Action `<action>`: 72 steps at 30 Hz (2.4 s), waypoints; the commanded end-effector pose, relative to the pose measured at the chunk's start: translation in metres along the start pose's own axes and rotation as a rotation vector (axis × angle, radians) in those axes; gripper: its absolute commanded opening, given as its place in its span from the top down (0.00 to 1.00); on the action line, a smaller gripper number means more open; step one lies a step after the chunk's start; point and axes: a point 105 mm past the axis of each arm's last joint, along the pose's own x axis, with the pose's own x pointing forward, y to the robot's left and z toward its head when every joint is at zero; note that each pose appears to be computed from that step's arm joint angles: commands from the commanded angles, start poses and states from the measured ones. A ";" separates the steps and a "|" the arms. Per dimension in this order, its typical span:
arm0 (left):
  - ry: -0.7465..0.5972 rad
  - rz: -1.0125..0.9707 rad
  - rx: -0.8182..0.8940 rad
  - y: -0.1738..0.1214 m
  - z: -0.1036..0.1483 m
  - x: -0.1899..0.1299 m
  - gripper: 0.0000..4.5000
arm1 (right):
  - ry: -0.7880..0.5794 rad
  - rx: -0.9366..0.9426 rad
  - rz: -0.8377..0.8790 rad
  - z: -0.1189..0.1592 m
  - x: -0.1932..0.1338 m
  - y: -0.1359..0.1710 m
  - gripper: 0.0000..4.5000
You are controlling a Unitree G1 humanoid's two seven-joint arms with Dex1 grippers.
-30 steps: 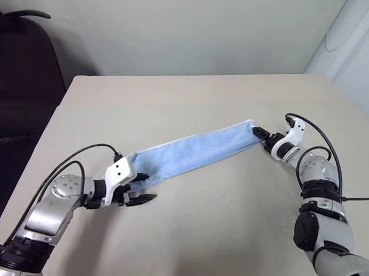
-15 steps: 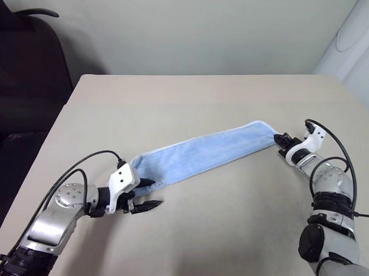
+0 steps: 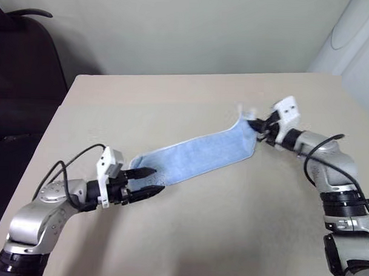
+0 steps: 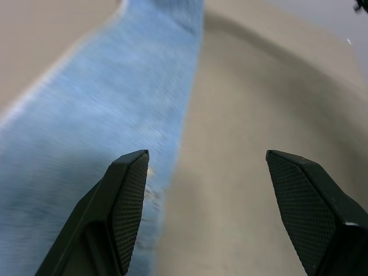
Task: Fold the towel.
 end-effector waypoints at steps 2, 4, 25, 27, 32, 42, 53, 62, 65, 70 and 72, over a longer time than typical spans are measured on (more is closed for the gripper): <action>-0.088 0.103 0.016 0.016 0.022 -0.010 0.22 | -0.034 -0.256 0.278 0.023 0.019 0.062 0.99; -0.089 0.119 0.013 0.017 0.022 -0.009 0.22 | -0.015 -0.311 0.308 0.017 0.028 0.076 0.99; -0.128 0.152 -0.135 -0.001 0.008 0.006 0.22 | -0.196 0.228 0.161 0.019 -0.019 0.028 0.18; -0.148 0.167 -0.171 0.002 0.010 0.010 0.22 | -0.165 0.294 0.063 0.003 -0.010 0.009 0.33; -0.184 0.194 -0.237 0.008 0.014 0.009 0.22 | -0.119 0.351 0.042 -0.020 0.011 0.011 0.74; -0.241 0.339 -0.445 -0.009 0.001 -0.013 0.10 | 0.042 0.312 0.143 -0.079 0.061 0.060 1.00; -0.140 0.461 -0.760 -0.029 -0.037 -0.029 0.01 | -0.141 0.313 0.135 -0.041 0.069 0.053 1.00; -0.105 0.676 -1.004 0.002 -0.061 -0.030 0.01 | -0.213 0.292 0.150 -0.017 0.070 0.057 1.00; -0.102 0.733 -1.022 0.017 -0.065 -0.029 0.01 | -0.211 0.293 0.147 -0.018 0.069 0.058 1.00; -0.101 0.753 -1.045 0.029 -0.066 -0.023 0.14 | -0.215 0.292 0.141 -0.017 0.068 0.061 1.00; -0.117 0.743 -1.047 0.030 -0.064 -0.022 0.30 | -0.216 0.293 0.130 -0.017 0.067 0.060 1.00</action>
